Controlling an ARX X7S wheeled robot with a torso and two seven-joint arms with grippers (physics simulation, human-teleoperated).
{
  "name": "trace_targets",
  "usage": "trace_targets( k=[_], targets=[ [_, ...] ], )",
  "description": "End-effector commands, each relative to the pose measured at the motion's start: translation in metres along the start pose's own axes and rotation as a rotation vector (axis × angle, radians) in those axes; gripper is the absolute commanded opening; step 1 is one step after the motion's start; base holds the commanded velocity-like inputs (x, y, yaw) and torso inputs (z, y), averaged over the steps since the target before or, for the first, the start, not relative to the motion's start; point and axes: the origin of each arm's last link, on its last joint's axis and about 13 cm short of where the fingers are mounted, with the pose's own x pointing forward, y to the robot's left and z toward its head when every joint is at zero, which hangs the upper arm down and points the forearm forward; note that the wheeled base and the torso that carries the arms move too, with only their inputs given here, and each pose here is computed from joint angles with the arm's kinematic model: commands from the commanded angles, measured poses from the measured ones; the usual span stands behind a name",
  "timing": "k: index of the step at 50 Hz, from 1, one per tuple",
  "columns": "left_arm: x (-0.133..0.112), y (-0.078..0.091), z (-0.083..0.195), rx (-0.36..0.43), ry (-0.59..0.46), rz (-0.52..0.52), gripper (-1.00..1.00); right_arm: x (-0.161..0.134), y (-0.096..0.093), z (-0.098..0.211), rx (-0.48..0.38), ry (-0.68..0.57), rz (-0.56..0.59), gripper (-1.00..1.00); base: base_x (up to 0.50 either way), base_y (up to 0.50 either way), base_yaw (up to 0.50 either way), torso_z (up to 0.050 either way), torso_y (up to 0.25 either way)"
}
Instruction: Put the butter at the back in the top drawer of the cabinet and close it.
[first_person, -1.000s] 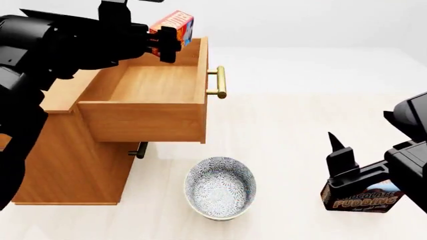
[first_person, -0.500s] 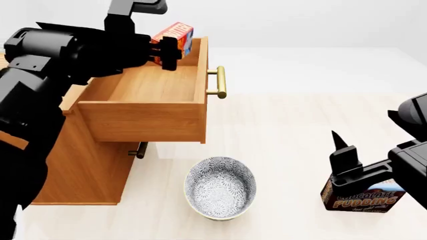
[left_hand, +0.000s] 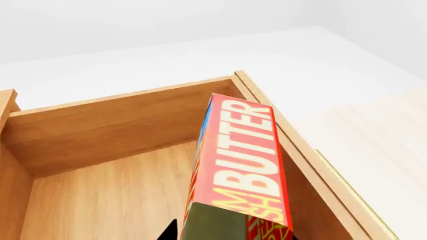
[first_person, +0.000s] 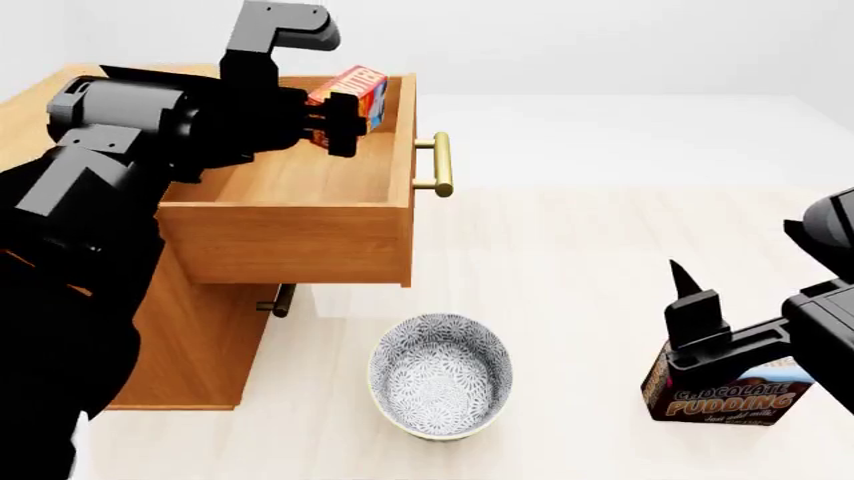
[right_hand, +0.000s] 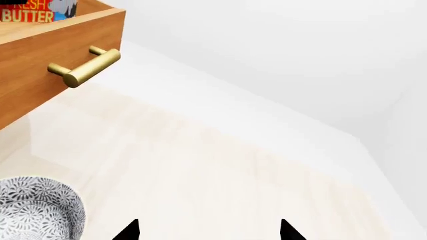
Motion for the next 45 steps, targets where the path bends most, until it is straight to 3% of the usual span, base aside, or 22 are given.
trace_targets(
  k=[1, 45],
  targets=[
    [0.001, -0.004, 0.003, -0.038, -0.033, -0.021, -1.00, 0.000, -0.001, -0.001, 0.001, 0.001, -0.007, 1.00, 0.00, 0.00, 0.00, 0.000, 0.010],
    [0.012, -0.010, -0.015, -0.062, 0.031, 0.004, -1.00, -0.002, -0.002, 0.000, -0.002, -0.003, -0.024, 1.00, 0.00, 0.00, 0.00, 0.000, 0.001]
  ],
)
